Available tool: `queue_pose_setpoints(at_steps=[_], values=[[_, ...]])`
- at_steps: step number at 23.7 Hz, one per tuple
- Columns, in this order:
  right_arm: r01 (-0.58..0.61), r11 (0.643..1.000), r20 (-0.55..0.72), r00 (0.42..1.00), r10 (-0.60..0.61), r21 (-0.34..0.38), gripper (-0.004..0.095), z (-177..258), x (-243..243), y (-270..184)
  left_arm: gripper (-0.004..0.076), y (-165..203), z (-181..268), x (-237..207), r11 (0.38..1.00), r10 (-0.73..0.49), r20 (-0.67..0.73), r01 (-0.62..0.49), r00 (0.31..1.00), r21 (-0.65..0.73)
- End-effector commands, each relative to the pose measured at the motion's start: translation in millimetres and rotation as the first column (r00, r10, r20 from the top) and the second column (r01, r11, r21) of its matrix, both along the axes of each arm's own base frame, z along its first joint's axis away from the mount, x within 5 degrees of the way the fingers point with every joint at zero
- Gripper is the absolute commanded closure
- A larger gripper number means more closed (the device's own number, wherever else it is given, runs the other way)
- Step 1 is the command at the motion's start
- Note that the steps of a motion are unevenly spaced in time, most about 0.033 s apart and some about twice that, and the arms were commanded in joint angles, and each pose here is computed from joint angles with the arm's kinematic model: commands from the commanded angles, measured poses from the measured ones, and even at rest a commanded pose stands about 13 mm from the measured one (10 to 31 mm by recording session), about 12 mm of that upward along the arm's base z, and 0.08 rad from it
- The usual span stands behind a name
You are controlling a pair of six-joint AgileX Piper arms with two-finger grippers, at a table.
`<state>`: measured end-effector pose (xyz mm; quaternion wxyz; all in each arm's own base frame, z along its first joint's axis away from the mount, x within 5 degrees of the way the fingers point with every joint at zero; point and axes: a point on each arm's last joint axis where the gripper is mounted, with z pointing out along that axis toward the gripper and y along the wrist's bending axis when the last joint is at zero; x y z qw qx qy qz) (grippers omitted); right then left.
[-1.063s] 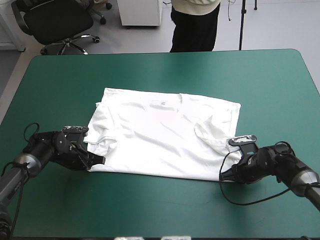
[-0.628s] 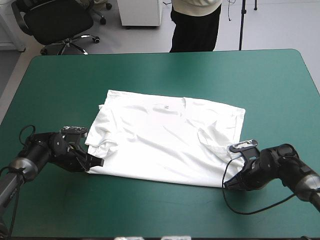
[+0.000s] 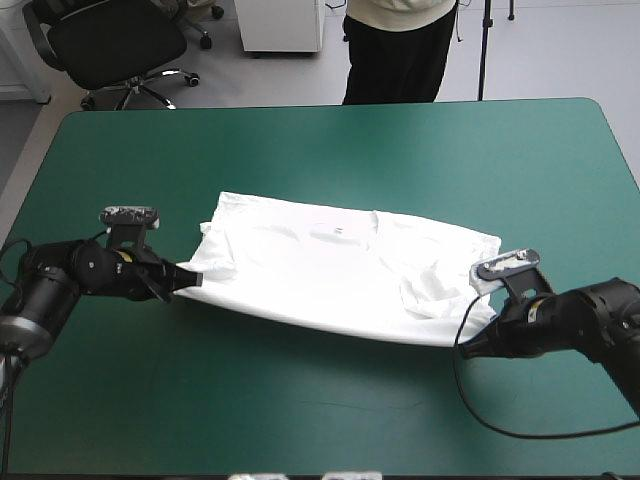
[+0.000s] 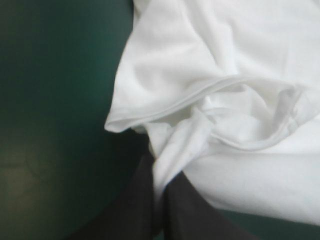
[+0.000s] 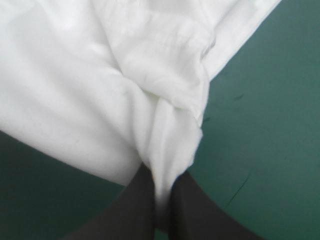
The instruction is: Fold the cloth
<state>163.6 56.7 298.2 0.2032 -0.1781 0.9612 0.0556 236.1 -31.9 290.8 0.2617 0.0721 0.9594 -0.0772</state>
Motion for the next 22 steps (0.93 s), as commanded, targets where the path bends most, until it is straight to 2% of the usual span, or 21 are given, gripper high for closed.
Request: queue_pose_setpoints(at_steps=[1, 4, 7, 13, 20, 22], values=[[0.016, 1.000, 0.109, 0.994, -0.018, 0.013, 0.0926, 22.9, 34.8, 3.7, 0.0741, -4.7, 21.2, 31.7, 0.998, 0.038, 0.115, -0.031, 0.993, -0.062], [0.067, 0.998, 0.145, 0.987, -0.068, 0.011, 0.0926, 26.7, 76.8, -3.3, 0.0741, -9.5, 20.1, 74.7, 0.991, 0.082, 0.172, -0.062, 0.982, -0.121], [0.067, 0.996, 0.174, 0.982, -0.075, 0.054, 0.0926, 32.1, 117.5, -8.4, 0.0741, -14.8, 19.5, 112.2, 0.975, 0.133, 0.224, -0.088, 0.965, -0.203], [0.108, 0.992, 0.153, 0.981, -0.117, 0.061, 0.0925, 19.8, 161.2, -17.7, 0.0741, -22.3, 3.8, 142.3, 0.961, 0.132, 0.219, -0.070, 0.967, -0.268], [0.188, 0.979, 0.170, 0.965, -0.199, 0.084, 0.0924, 7.6, 187.2, -41.7, 0.0741, -20.8, -13.8, 160.3, 0.952, 0.192, 0.251, -0.117, 0.949, -0.284], [0.171, 0.980, 0.149, 0.971, -0.185, 0.102, 0.0872, 3.7, 188.5, -41.8, 0.0739, -20.7, -15.0, 161.5, 0.958, 0.175, 0.266, -0.102, 0.948, -0.267]])
